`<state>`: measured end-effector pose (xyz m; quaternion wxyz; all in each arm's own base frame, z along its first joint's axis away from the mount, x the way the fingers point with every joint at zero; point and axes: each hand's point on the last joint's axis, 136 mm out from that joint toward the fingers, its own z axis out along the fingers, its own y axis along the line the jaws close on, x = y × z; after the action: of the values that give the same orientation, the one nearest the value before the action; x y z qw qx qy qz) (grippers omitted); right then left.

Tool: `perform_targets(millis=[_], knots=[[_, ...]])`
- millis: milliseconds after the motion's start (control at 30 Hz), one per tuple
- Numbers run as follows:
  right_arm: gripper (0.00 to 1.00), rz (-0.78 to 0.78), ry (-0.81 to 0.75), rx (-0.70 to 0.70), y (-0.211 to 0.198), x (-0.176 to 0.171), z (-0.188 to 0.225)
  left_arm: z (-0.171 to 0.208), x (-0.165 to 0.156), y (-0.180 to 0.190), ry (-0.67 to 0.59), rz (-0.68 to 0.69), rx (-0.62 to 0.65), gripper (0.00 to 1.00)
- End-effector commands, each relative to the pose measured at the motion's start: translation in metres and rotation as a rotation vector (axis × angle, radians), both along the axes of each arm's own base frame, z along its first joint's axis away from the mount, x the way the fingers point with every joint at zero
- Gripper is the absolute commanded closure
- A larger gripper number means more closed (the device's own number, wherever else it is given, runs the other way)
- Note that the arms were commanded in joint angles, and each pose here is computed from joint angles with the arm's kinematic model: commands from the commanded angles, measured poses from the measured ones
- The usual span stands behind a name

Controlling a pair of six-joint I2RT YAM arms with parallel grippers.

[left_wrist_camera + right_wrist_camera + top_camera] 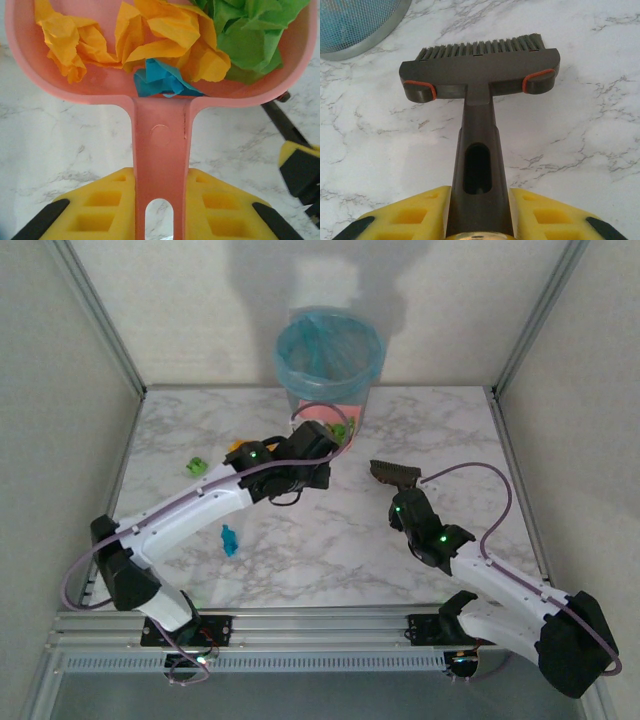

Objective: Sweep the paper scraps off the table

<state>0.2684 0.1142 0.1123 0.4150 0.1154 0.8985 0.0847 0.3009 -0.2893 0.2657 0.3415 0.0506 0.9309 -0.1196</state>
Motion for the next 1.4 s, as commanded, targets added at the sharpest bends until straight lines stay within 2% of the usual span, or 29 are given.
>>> perform_targets(millis=[0, 333, 567, 833, 1067, 1367], knots=[[1.0, -0.037, -0.025, -0.003, -0.005, 0.004, 0.0, 0.003, 0.002, -0.013, 0.032, -0.017, 0.01, 1.0], [1.0, -0.033, -0.017, -0.017, -0.005, 0.005, -0.002, 0.049, 0.036, -0.055, -0.01, -0.024, -0.045, 1.0], [1.0, -0.037, -0.029, -0.017, -0.007, 0.004, 0.002, 0.054, 0.068, -0.066, 0.004, -0.012, -0.111, 1.0], [1.0, -0.038, -0.041, -0.018, -0.009, 0.004, 0.006, 0.081, 0.094, -0.073, -0.027, -0.037, -0.294, 1.0], [1.0, -0.035, -0.046, -0.019, -0.009, 0.003, 0.008, 0.088, 0.117, -0.066, -0.001, -0.035, -0.408, 1.0], [1.0, -0.024, -0.037, -0.031, -0.007, 0.004, 0.006, 0.116, 0.142, -0.069, 0.047, -0.086, -0.7, 1.0]])
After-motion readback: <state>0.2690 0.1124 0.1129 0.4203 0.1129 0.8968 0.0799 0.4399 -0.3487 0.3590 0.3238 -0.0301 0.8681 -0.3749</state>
